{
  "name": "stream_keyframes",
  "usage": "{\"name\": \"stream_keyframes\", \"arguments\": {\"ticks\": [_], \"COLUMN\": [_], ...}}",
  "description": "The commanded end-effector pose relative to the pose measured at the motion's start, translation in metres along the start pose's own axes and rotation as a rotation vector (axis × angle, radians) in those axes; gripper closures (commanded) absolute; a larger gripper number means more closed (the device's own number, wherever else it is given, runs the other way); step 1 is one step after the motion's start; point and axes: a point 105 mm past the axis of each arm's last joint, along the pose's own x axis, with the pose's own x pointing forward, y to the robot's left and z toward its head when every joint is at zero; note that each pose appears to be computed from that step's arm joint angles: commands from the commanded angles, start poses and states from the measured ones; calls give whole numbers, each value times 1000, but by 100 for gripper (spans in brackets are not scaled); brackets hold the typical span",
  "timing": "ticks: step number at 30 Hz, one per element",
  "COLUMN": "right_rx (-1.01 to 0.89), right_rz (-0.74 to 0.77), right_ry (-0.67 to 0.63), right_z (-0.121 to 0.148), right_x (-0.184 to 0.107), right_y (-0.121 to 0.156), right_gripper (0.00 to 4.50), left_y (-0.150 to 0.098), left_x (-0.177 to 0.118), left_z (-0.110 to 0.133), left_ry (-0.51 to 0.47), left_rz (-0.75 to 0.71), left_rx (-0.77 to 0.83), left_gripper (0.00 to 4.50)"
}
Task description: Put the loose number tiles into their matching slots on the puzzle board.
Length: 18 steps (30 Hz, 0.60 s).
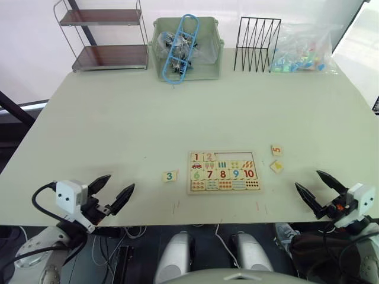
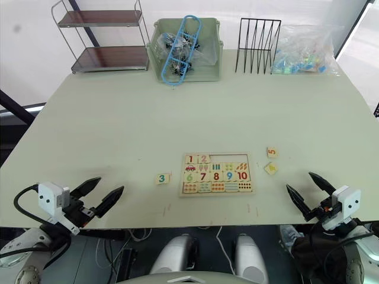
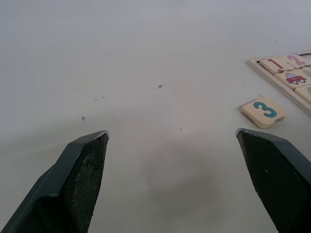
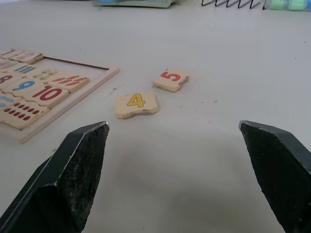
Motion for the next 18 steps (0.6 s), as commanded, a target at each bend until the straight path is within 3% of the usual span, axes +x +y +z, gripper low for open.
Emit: {"name": "stream_keyframes", "arguments": {"ticks": [1,18], "right_rx": [-37,2], "right_rz": [5,14], "right_ry": [-30,-61], "right_z": [12,21], "right_x": [0,-3], "right_y": [1,2], "right_gripper": [0,0], "left_y": [-2,-3], "left_x": [0,2], "left_z": [6,-4], "left_ry": [-31,-23], "left_rz": [-5,0], "left_rx": [34,26], "left_gripper": [4,4]}}
